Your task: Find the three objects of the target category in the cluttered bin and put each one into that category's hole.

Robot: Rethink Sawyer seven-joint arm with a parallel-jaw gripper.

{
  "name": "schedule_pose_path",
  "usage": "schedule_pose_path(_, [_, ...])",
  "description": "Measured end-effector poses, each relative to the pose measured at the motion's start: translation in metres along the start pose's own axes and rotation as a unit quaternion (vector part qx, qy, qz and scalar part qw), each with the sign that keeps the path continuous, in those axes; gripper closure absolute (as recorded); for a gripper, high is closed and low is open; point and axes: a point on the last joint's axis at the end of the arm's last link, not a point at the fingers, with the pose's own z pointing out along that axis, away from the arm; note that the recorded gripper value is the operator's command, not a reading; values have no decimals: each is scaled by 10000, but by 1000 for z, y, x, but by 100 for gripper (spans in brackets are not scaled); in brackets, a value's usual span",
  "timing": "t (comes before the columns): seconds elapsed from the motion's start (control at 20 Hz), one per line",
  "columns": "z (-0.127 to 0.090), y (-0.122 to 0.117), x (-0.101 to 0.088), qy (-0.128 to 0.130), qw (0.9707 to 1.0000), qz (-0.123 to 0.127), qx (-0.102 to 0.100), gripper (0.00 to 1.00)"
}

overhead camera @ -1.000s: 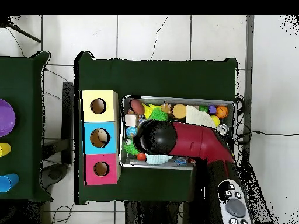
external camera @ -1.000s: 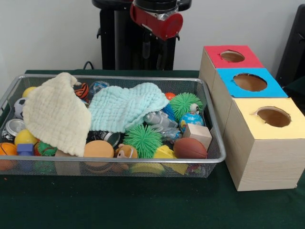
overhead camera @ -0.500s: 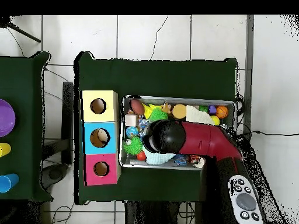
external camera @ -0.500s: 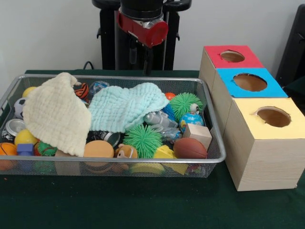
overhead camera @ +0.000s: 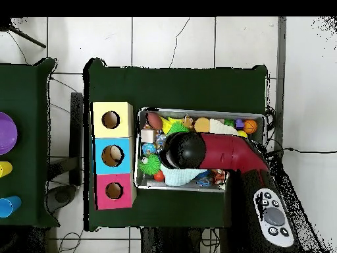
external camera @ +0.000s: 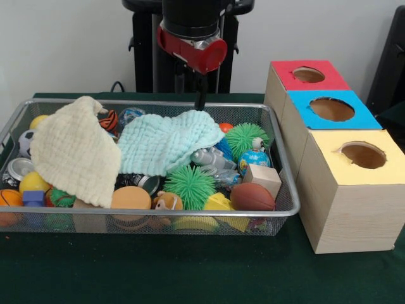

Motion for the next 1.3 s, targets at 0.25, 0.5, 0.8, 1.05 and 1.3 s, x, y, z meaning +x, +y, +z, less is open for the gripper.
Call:
schedule_pose_path(0.25, [3, 13, -2, 52, 9999, -58, -122, 0])
schedule_pose_path(0.5, [6, 23, -12, 75, 9997, -50, -243, 0])
schedule_pose_path(0.8, [10, 25, -25, 167, 9992, -14, -371, 0])
schedule_pose_path(1.05, [14, 15, -33, 281, 9990, 76, -342, 0])
schedule_pose_path(1.3, [17, 7, -37, 251, 9993, 61, -287, 0])
